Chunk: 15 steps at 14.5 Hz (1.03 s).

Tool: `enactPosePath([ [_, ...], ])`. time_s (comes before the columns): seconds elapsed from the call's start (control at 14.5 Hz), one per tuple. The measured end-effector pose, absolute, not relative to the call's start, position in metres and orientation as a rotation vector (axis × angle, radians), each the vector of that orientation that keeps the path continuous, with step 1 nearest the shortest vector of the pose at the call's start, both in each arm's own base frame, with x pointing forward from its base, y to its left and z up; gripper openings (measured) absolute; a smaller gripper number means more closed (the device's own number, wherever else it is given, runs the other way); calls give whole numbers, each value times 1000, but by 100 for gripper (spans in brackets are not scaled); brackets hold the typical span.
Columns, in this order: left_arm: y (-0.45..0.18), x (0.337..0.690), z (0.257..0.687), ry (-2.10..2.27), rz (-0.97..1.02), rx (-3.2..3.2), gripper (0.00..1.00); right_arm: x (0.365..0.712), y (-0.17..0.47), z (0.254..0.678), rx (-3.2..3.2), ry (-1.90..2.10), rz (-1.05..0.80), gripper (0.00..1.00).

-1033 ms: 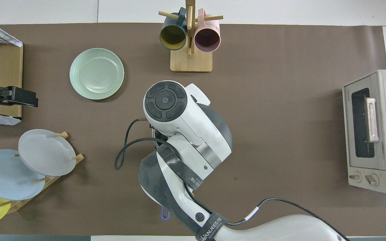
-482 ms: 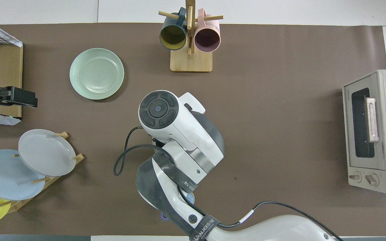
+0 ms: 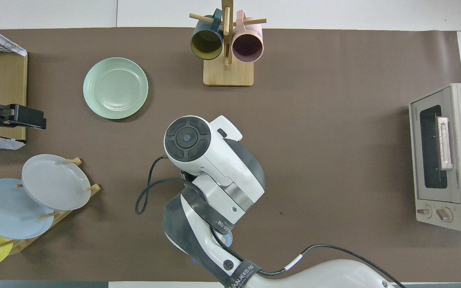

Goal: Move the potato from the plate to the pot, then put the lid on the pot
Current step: 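Move the glass lid over the black pot with the right gripper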

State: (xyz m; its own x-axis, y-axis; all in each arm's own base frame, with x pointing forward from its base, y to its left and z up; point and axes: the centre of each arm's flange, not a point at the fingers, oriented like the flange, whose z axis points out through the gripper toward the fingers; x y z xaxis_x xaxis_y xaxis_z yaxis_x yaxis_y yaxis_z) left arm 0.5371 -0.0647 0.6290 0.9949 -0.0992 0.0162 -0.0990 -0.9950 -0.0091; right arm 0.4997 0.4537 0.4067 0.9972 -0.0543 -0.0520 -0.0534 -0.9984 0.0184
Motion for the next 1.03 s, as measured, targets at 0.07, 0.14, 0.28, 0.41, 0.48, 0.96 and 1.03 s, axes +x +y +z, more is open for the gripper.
enactPosePath([
  [0.07,-65,535,626,157,1,-3128,100,499,453,406,3124,-84,-79,66],
  [0.14,-65,533,624,158,27,-3127,100,499,453,406,3125,-84,-77,66],
  [0.28,-65,531,623,159,47,-3126,100,498,453,406,3125,-84,-76,66],
  [0.41,-65,529,624,158,54,-3125,100,498,452,406,3125,-85,-77,66],
  [0.48,-65,529,624,159,55,-3125,100,499,452,406,3124,-86,-78,66],
  [0.96,-68,528,625,167,56,-3125,100,501,446,402,3113,-98,-92,66],
  [1.03,-68,528,625,167,56,-3125,100,501,446,402,3113,-98,-92,66],
])
